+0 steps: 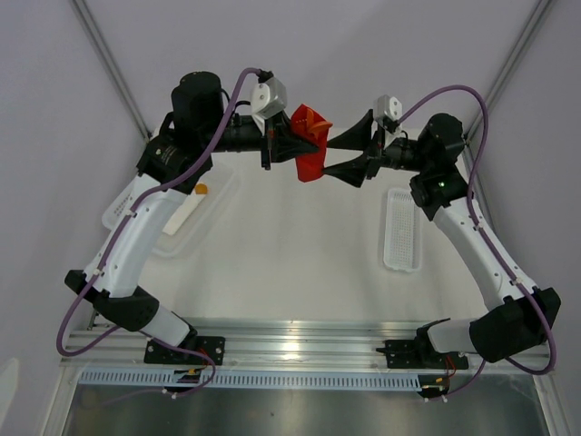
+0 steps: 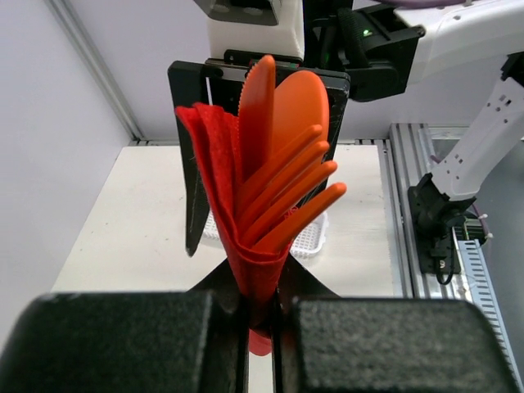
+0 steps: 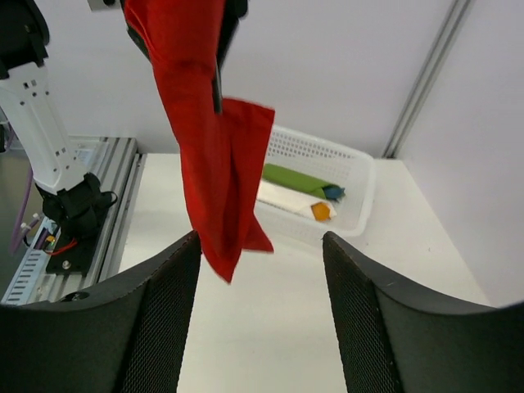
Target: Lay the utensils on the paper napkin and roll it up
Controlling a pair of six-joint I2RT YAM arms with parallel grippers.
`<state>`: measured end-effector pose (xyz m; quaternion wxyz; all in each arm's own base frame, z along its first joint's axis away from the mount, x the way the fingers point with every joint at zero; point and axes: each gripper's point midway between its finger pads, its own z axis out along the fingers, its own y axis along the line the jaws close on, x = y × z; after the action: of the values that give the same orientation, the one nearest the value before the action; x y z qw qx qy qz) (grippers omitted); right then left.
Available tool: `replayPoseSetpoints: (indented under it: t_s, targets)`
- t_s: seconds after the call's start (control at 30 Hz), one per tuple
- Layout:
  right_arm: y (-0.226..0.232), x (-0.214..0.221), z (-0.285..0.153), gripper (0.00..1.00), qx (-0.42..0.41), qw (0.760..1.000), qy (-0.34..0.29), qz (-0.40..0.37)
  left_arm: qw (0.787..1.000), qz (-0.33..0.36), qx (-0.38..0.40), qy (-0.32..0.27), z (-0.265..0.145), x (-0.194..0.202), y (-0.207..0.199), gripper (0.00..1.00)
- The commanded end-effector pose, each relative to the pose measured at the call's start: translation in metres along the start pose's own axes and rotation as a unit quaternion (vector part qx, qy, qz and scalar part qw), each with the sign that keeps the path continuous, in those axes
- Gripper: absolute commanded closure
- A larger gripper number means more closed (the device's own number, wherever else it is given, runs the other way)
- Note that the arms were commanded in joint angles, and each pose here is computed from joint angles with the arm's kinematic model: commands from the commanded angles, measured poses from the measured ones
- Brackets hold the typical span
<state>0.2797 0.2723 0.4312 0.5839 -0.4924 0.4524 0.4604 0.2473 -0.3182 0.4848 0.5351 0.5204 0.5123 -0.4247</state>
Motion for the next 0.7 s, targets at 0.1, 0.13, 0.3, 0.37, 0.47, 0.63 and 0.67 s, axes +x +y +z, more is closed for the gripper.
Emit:
replayPoseSetpoints:
  t_s: [0.1, 0.13, 0.3, 0.37, 0.47, 0.63, 0.67]
  targets:
    - [0.015, 0.007, -0.025, 0.37, -0.012, 0.999, 0.034, 0.009, 0.999, 0.029, -0.022, -0.009, -0.015, -0.015, -0.001, 0.99]
    - [0.016, 0.009, -0.026, 0.39, -0.017, 0.999, 0.036, 0.014, 0.999, 0.030, -0.022, -0.011, -0.015, -0.016, -0.001, 0.99]
    - [0.014, 0.016, -0.023, 0.64, -0.043, 0.998, 0.031, 0.045, 0.999, 0.034, -0.003, -0.013, -0.014, -0.016, -0.006, 0.99]
    - [0.011, 0.015, -0.019, 0.64, -0.055, 0.996, 0.024, 0.068, 0.999, 0.034, -0.002, -0.012, -0.014, -0.015, -0.007, 0.99]
    - [0.011, 0.014, -0.017, 0.62, -0.065, 0.993, 0.021, 0.094, 0.999, 0.036, -0.018, -0.007, -0.015, -0.013, -0.002, 0.99]
    - [0.014, 0.008, -0.004, 0.57, -0.062, 0.994, 0.010, 0.093, 0.999, 0.038, -0.018, -0.010, -0.015, -0.014, -0.001, 0.99]
    - [0.014, 0.007, -0.003, 0.57, -0.061, 0.994, 0.008, 0.091, 0.999, 0.036, -0.017, -0.012, -0.015, -0.015, -0.002, 0.99]
